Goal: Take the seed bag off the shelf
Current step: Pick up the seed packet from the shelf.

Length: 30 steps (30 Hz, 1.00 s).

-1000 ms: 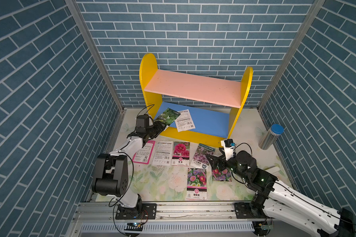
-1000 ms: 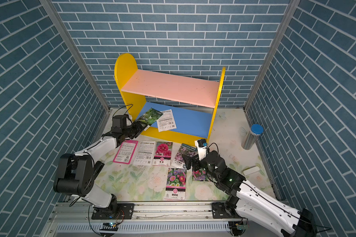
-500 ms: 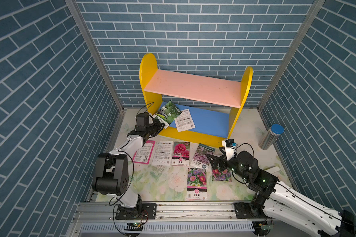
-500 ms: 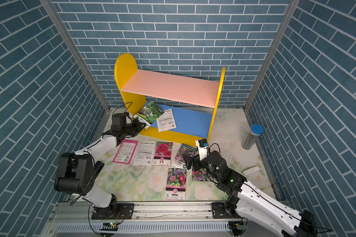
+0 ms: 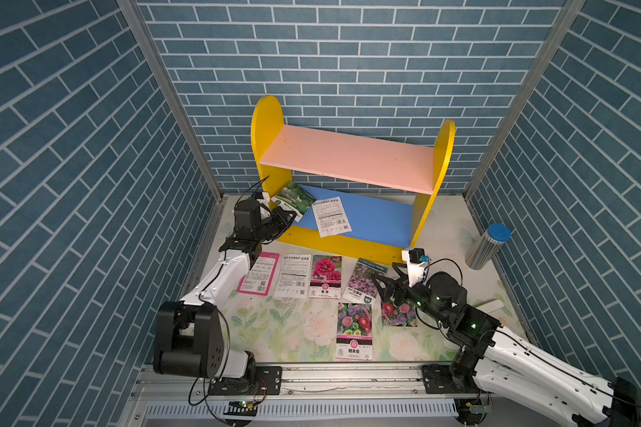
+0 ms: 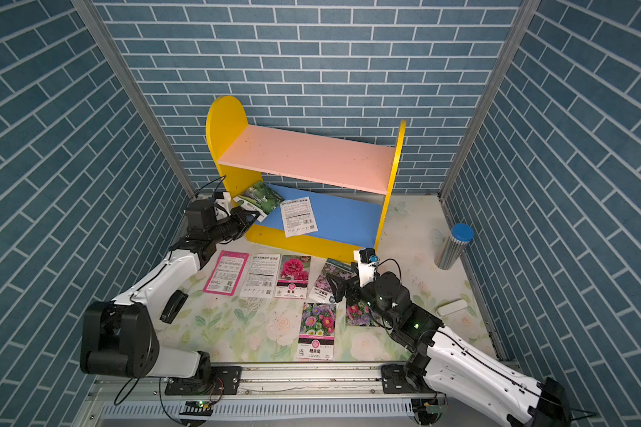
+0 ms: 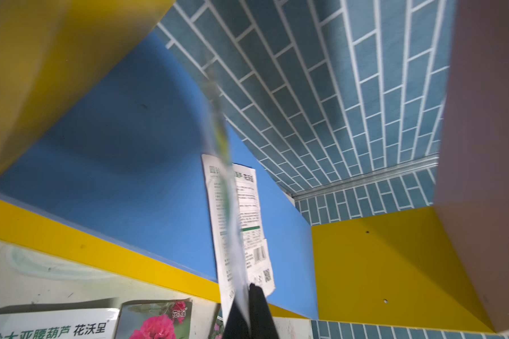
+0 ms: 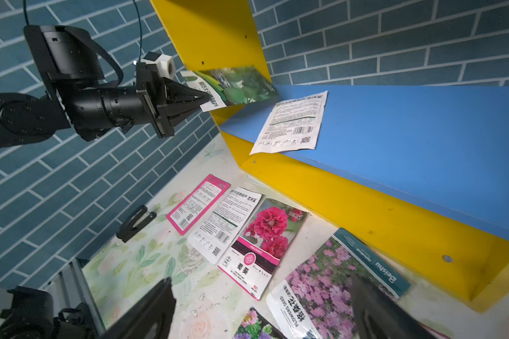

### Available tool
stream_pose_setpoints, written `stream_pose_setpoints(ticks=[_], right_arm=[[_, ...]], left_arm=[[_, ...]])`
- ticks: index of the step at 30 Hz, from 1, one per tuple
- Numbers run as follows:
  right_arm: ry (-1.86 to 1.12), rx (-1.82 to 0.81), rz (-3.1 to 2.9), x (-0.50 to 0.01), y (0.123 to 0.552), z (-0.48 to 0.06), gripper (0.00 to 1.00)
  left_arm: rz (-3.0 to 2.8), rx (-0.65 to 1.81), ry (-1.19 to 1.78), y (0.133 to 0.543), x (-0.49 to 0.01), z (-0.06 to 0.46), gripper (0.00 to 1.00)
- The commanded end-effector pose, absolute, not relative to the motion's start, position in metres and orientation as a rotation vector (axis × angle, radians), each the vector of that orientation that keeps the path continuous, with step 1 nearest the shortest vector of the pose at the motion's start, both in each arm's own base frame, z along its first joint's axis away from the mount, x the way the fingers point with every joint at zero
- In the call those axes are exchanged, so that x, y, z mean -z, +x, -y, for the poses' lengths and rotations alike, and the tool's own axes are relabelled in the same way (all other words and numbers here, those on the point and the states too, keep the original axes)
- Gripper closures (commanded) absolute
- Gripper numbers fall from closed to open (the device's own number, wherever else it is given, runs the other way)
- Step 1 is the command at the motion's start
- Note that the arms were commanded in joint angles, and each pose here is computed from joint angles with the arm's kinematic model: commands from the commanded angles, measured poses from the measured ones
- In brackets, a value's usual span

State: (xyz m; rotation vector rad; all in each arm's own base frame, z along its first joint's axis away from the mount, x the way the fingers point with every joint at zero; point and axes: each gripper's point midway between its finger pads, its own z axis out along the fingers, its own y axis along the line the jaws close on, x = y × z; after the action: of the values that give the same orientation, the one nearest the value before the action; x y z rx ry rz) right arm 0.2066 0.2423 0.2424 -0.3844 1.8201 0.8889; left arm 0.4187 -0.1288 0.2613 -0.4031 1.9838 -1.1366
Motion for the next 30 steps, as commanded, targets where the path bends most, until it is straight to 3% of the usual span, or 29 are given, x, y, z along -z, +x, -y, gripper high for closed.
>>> stream_pose_setpoints(ticks=[1,13,24,30], right_arm=[[-0.299,-1.102,-1.724,-0.267,0.207,-0.259,0.06],[-0.286,-1.631,-1.504,-0.312,0.204,-0.318,0.05],[-0.366,-1.839,-1.395,-0.343,0.208,-0.357,0.05],[-0.373,-1.894,-1.366,-0.349,0.215,-0.370,0.07]], left_arm=[[-1.940,1.175,-0.329,0.395,-0.277,0.132,1.00],[-1.686,1.367,-0.324,0.295,-0.328,0.140,1.00],[-1.579,1.568,-0.322,0.235,-0.342,0.171,1.00],[-1.547,1.613,-0.304,0.222,-0.352,0.179,1.00]])
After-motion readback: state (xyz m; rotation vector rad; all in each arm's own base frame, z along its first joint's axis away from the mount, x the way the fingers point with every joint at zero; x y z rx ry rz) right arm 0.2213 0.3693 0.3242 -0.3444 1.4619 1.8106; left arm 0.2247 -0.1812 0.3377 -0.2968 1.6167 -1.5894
